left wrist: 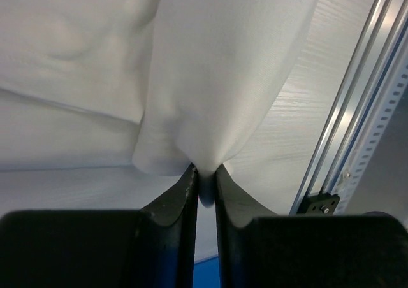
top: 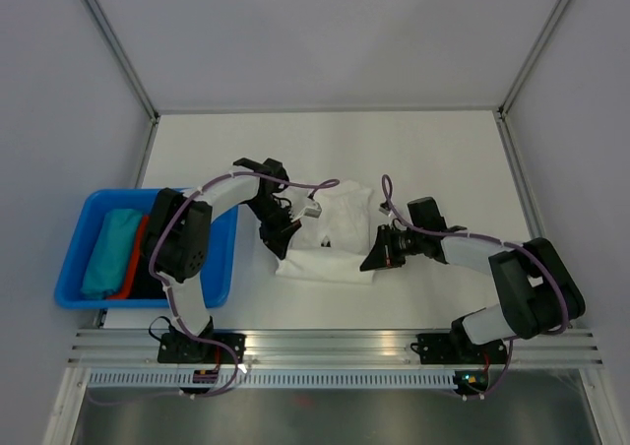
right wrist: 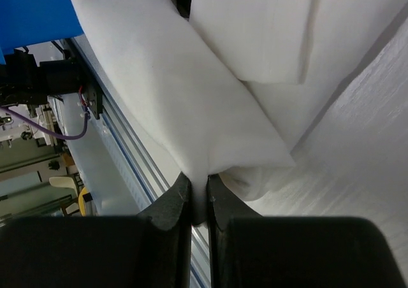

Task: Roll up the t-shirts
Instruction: Roll the tshirt

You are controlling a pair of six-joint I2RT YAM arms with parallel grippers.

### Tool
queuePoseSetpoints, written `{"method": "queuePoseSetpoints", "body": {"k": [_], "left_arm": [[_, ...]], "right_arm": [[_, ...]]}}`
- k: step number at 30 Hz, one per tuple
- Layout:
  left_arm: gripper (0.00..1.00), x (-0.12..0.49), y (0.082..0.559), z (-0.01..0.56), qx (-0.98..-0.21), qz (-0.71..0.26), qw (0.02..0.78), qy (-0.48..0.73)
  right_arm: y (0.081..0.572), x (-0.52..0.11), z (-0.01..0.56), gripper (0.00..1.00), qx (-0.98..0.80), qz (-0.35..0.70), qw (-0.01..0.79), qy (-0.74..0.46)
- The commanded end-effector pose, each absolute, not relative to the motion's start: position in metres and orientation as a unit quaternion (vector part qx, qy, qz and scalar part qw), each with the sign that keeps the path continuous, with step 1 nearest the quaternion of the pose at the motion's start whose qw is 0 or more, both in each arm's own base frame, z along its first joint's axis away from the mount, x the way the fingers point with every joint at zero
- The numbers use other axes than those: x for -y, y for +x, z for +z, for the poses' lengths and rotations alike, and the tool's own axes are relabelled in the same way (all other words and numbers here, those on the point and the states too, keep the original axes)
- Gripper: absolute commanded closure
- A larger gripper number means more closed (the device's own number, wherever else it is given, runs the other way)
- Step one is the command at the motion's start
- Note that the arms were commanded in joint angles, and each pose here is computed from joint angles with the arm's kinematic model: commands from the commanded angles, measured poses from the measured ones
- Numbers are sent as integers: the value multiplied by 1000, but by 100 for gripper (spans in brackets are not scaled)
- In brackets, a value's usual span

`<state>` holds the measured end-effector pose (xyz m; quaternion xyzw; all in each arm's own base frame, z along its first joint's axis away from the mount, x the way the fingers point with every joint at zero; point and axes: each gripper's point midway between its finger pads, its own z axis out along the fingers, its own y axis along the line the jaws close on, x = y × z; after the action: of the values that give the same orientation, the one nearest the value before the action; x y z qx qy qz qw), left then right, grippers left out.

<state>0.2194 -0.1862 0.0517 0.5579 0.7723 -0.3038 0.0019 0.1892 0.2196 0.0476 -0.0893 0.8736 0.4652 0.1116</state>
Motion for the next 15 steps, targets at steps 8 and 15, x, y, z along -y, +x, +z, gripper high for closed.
{"method": "queuePoseSetpoints", "body": {"k": [8,15], "left_arm": [[84,182,245,40,-781,-267,18,565],[74,186,256,39,-783,-263,26,563]], "right_arm": [[220,-212,50,82,-883,448,111,-88],[240,-202,48,55,-895,410,163,-69]]}}
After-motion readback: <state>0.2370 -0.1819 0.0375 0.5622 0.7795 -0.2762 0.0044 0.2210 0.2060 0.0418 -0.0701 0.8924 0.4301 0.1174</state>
